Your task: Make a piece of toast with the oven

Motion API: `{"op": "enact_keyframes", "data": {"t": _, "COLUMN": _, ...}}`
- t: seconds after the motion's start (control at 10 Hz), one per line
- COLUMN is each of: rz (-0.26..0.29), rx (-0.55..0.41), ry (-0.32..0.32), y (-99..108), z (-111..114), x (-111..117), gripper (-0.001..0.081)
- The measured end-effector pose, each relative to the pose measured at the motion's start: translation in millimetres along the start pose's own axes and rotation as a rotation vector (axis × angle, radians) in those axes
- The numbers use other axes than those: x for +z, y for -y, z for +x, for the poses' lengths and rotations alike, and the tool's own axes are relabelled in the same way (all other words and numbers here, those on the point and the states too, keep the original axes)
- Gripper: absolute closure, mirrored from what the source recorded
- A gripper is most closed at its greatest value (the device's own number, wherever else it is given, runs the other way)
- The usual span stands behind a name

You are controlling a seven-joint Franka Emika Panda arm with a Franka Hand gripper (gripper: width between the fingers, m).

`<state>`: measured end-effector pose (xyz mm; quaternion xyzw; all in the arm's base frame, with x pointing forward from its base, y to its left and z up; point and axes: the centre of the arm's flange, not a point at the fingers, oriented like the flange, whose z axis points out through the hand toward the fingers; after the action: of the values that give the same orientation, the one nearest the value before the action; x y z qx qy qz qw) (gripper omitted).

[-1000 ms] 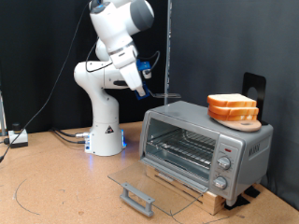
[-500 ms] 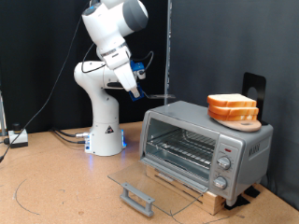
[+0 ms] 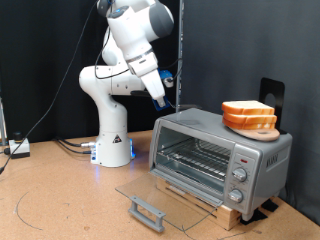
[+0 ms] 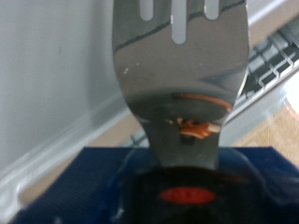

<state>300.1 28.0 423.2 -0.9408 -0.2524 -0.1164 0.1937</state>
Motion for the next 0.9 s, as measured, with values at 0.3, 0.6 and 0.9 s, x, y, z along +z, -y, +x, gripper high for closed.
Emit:
{"op": "enact_keyframes", "data": {"t": 0.3, "rz": 0.006, "rx": 0.014, "ry": -0.002, "y": 13.1, "z": 14.7, "x": 12.7, "gripper": 0.0411}}
{"op": "enact_keyframes", "data": {"t": 0.6, "rz": 0.010, "rx": 0.011, "ry": -0.016, "y": 19.5, "z": 25.3, "x": 20.7, "gripper": 0.0411}}
{"op": "enact_keyframes", "data": {"t": 0.9, "rz": 0.019, "rx": -0.002, "ry": -0.034, "y": 26.7, "z": 33.1, "x": 21.7, "gripper": 0.0411}}
